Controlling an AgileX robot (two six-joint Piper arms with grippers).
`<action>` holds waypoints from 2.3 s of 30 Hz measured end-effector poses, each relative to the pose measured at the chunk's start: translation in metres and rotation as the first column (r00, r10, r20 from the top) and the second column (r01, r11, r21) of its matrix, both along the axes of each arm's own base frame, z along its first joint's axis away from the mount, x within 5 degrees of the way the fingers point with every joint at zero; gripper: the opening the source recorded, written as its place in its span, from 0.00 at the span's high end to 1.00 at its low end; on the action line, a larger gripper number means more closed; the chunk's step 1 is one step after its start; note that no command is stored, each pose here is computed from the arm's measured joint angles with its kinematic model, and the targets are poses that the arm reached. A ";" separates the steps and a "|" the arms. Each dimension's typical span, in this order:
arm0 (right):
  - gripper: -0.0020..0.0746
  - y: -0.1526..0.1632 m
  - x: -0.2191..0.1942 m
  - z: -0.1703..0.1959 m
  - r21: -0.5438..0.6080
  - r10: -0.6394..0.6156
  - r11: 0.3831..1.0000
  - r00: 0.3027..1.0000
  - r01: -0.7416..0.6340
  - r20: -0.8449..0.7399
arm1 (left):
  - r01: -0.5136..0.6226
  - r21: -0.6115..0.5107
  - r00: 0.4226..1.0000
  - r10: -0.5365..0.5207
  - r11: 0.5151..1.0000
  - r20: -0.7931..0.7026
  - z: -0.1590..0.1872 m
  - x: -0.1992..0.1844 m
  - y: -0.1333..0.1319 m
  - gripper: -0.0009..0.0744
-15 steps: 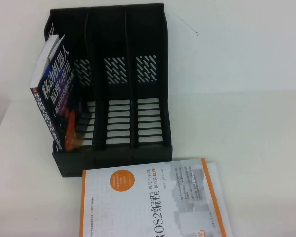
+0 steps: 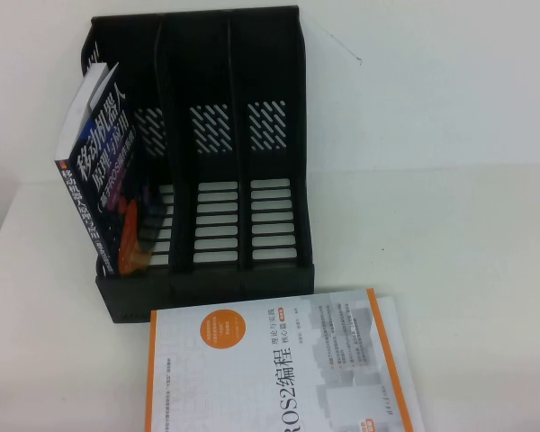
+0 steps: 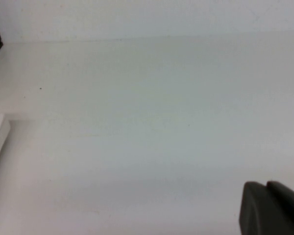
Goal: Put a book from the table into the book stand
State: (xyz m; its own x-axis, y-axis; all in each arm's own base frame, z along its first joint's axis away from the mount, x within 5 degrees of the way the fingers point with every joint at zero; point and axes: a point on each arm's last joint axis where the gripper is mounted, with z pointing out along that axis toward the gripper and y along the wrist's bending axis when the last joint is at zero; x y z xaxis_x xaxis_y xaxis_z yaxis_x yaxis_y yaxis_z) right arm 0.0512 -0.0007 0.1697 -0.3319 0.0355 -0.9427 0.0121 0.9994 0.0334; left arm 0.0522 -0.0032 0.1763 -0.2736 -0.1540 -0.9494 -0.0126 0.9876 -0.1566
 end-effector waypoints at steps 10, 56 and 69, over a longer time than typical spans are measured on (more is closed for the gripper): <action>0.98 0.000 0.000 0.000 -0.002 0.001 1.000 1.000 -0.001 0.000 | 0.000 0.000 1.000 0.000 1.000 0.000 0.000 0.000 0.000 0.99; 0.98 0.002 0.003 0.050 0.014 0.018 0.999 0.838 -0.030 0.545 | -0.077 0.033 0.808 0.042 0.997 0.588 0.054 -0.002 0.006 0.99; 0.98 0.003 -0.006 0.074 0.122 -0.019 0.986 0.659 -0.111 0.752 | -0.081 -0.044 0.664 0.087 0.996 0.742 0.072 -0.010 0.008 0.99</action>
